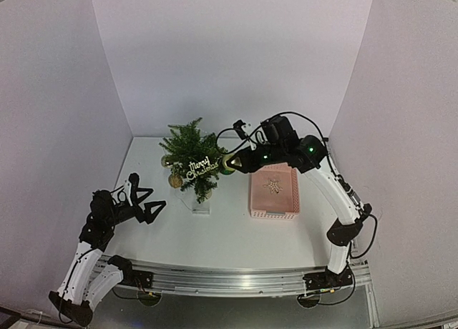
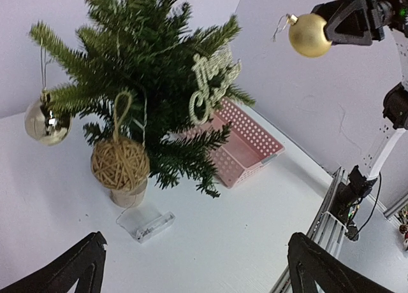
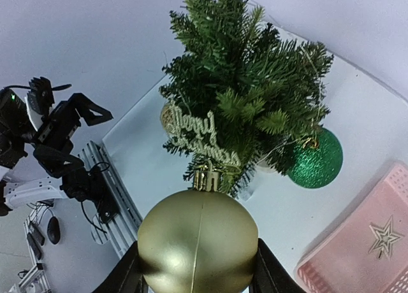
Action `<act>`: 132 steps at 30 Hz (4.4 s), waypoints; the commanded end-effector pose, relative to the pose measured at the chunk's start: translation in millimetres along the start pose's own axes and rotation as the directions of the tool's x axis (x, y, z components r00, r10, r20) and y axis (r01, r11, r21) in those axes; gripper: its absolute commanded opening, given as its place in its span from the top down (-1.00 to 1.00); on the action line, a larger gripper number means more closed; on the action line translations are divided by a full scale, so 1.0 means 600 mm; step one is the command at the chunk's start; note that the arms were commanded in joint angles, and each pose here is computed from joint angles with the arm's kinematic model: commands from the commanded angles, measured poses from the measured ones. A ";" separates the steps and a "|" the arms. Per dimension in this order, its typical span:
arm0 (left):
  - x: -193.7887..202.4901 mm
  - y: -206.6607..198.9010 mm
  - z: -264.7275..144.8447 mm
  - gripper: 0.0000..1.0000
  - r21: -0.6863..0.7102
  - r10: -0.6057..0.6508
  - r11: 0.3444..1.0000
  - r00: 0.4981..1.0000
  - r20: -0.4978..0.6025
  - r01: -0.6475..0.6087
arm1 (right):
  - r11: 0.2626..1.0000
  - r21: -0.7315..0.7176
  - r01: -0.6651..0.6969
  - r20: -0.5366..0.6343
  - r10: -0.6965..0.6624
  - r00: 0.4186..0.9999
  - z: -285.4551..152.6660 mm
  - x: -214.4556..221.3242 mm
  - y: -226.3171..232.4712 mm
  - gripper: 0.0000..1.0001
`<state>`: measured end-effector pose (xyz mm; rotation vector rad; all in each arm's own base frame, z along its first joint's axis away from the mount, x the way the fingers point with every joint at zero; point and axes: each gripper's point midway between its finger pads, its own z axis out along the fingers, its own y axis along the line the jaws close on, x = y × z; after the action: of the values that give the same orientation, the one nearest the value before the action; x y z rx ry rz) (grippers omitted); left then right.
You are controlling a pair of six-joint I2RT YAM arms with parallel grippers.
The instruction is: Decorate the small christmas tree
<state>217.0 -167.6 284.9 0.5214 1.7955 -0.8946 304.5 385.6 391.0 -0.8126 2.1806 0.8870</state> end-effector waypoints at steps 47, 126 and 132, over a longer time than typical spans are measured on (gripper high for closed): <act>0.062 0.046 0.008 -0.99 -0.075 -0.080 0.994 0.997 -0.017 0.079 | 1.000 -0.022 0.015 0.106 -0.012 0.994 0.007 -0.062 -0.055 0.45; 0.061 0.044 0.011 -0.99 -0.066 -0.094 0.994 0.995 -0.026 0.092 | 0.988 -0.087 -0.131 -0.133 0.119 0.984 0.114 0.051 -0.072 -0.34; 0.062 0.046 0.012 -0.99 -0.068 -0.098 0.993 0.995 -0.028 0.096 | 0.989 -0.092 -0.116 -0.105 0.106 0.989 0.098 0.037 -0.064 -0.38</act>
<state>223.6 -158.2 232.4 0.4230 1.9050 -0.8875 340.6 397.8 296.0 -0.7930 2.3953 0.9930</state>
